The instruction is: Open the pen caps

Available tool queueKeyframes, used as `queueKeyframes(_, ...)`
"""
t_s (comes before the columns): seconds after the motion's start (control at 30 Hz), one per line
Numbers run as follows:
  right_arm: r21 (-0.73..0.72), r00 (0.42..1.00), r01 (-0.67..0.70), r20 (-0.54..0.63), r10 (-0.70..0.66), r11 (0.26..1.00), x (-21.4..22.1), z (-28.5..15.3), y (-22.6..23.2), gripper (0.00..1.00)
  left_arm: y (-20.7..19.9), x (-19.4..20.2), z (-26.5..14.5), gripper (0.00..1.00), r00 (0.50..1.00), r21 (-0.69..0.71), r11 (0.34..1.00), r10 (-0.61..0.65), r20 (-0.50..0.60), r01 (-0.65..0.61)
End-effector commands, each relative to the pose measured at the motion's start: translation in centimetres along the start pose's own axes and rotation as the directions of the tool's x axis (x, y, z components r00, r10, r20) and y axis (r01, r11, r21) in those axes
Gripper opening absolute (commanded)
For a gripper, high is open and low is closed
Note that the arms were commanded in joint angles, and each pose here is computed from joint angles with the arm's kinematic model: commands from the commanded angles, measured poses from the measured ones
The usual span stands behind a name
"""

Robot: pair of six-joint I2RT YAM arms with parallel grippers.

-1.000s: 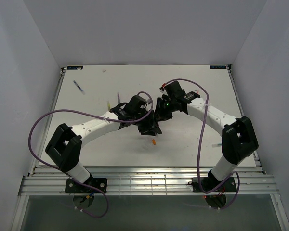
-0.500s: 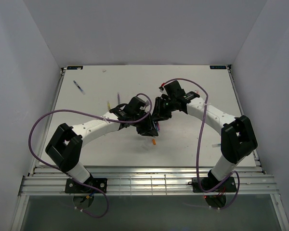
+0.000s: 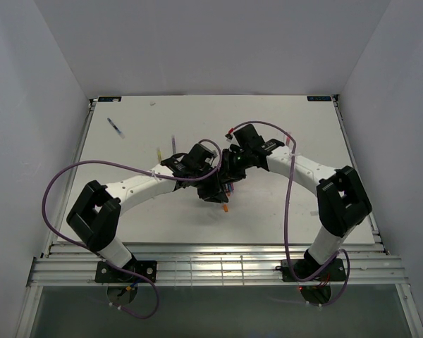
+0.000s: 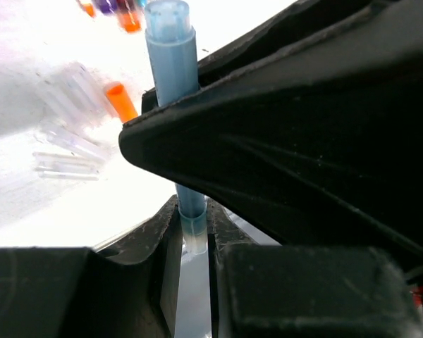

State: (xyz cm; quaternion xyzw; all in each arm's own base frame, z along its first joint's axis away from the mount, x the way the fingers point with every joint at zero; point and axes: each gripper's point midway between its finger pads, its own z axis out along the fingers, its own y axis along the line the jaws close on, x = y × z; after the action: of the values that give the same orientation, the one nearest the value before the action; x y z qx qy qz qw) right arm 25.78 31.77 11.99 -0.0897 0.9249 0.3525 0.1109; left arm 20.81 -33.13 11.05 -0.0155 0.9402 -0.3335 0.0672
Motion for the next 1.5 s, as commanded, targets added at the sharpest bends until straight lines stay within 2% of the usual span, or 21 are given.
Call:
queueKeyframes(0.0,-0.03,0.999,0.011,0.04,-0.01,0.999,-2.5,0.2,1.3,0.08,-1.9,-1.0,-1.8,0.0,0.995,0.054,0.998,0.04,0.087,-0.045)
queueKeyframes(0.17,-0.037,0.98,-0.141,0.136,0.145,0.989,-11.0,-1.3,-1.1,0.08,1.8,2.3,-1.6,0.0,0.998,0.011,0.999,-0.038,0.046,0.037)
queueKeyframes(0.2,-0.067,0.973,-0.137,0.179,0.147,0.988,-13.4,-2.3,-0.3,0.08,2.1,2.9,-1.6,0.0,0.998,0.007,0.999,-0.047,0.046,0.047)
queueKeyframes(0.27,-0.059,0.963,-0.183,0.193,0.191,0.981,-15.4,-2.7,-2.2,0.08,3.4,3.7,-2.2,0.0,0.996,-0.009,0.998,-0.059,0.07,0.06)
queueKeyframes(0.33,-0.03,0.965,-0.149,0.215,0.152,0.988,-16.9,-3.0,-2.5,0.08,4.2,3.8,-2.7,0.0,0.992,-0.023,0.997,-0.077,0.102,0.08)
queueKeyframes(0.37,0.008,0.97,-0.112,0.217,0.108,0.994,-16.9,-2.8,-3.2,0.08,4.7,4.0,-2.9,0.0,0.991,-0.032,0.996,-0.081,0.109,0.085)
queueKeyframes(0.57,0.119,0.985,-0.096,0.153,0.077,0.988,-12.8,-1.6,-7.3,0.08,6.0,3.9,-3.5,0.0,0.989,-0.085,0.994,-0.051,0.141,0.063)
queueKeyframes(0.67,0.171,0.993,-0.04,0.115,0.021,0.984,-11.0,-1.3,-9.0,0.08,7.1,3.9,-3.4,0.0,0.987,-0.127,0.99,-0.049,0.151,0.069)
queueKeyframes(0.9,0.256,0.997,0.056,0.039,-0.068,0.965,-9.0,-0.6,-11.9,0.08,9.6,4.0,-1.4,0.0,0.99,-0.189,0.98,-0.042,0.138,0.067)
queueKeyframes(1.17,0.272,0.998,0.067,-0.018,-0.064,0.96,-7.9,1.3,-13.2,0.08,10.7,3.2,0.5,0.11,0.986,-0.201,0.977,-0.042,0.161,0.074)
queueKeyframes(1.37,0.273,0.996,0.086,-0.056,-0.073,0.958,-7.1,2.5,-13.1,0.12,10.8,2.6,1.7,0.17,0.988,-0.205,0.977,-0.033,0.148,0.064)
queueKeyframes(1.47,0.267,0.994,0.094,-0.074,-0.077,0.959,-6.7,3.3,-12.8,0.14,10.9,2.4,2.1,0.24,0.989,-0.211,0.975,-0.037,0.141,0.067)
